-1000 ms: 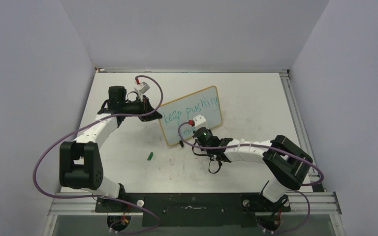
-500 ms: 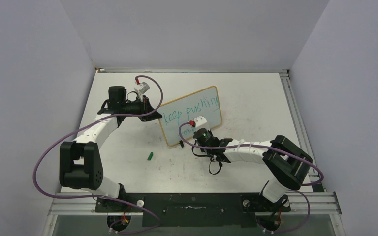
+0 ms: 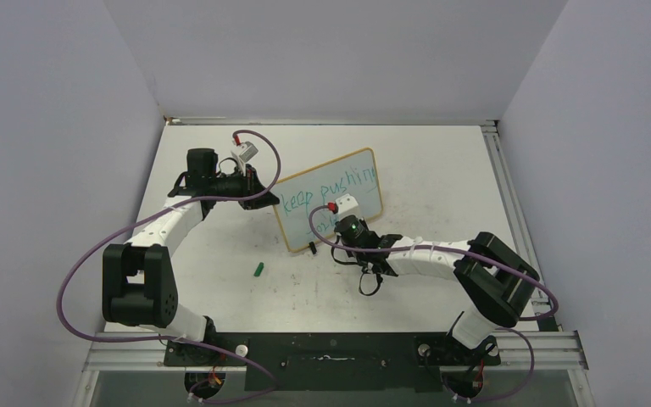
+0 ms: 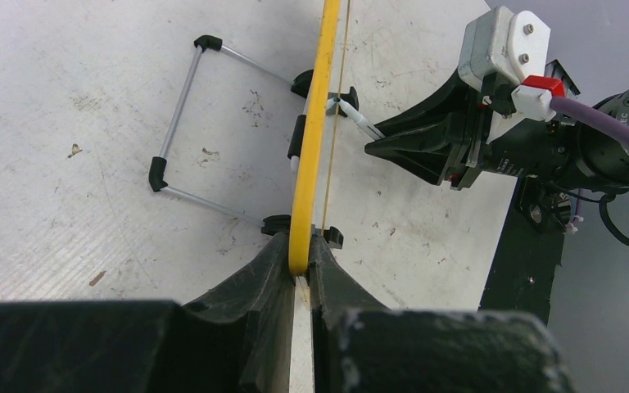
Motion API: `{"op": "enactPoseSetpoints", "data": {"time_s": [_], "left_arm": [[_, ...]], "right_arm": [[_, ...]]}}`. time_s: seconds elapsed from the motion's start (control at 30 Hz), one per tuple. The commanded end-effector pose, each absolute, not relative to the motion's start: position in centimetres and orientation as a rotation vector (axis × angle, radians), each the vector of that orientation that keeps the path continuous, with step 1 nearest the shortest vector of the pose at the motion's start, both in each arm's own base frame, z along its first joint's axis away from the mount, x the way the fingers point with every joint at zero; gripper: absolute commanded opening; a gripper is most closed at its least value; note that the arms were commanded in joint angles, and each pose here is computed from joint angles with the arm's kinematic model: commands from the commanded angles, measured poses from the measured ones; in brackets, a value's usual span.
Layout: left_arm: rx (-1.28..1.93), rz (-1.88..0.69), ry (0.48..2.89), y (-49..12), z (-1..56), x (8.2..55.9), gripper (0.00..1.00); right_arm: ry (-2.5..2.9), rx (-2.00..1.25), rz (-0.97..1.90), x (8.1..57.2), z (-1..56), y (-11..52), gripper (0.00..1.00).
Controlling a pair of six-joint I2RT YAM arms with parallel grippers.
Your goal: Write a sentence on the whiteboard
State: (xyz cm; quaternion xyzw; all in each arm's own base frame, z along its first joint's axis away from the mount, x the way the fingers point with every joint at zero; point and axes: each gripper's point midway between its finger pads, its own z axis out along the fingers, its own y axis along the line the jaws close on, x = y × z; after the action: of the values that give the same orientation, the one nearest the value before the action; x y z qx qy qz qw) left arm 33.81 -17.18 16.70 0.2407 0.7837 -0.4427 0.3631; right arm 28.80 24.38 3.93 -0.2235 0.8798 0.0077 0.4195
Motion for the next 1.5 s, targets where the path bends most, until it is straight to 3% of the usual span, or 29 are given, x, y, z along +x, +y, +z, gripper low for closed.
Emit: {"op": "enactPoseSetpoints", "data": {"time_s": [0.0, 0.57, 1.47], "left_arm": [[0.672, -1.08, 1.925, -17.2, 19.6, 34.7, 0.0], [0.671, -1.082, 1.925, -17.2, 19.6, 34.7, 0.0], [0.672, -1.079, 1.923, -17.2, 19.7, 34.7, 0.0]], "right_arm": [[2.138, -0.522, 0.027, 30.8, 6.3, 25.3, 0.05], [2.157, -0.47, 0.057, 29.4, 6.1, 24.0, 0.05], [2.153, -0.549, 0.045, 31.6, 5.6, 24.6, 0.05]]}}
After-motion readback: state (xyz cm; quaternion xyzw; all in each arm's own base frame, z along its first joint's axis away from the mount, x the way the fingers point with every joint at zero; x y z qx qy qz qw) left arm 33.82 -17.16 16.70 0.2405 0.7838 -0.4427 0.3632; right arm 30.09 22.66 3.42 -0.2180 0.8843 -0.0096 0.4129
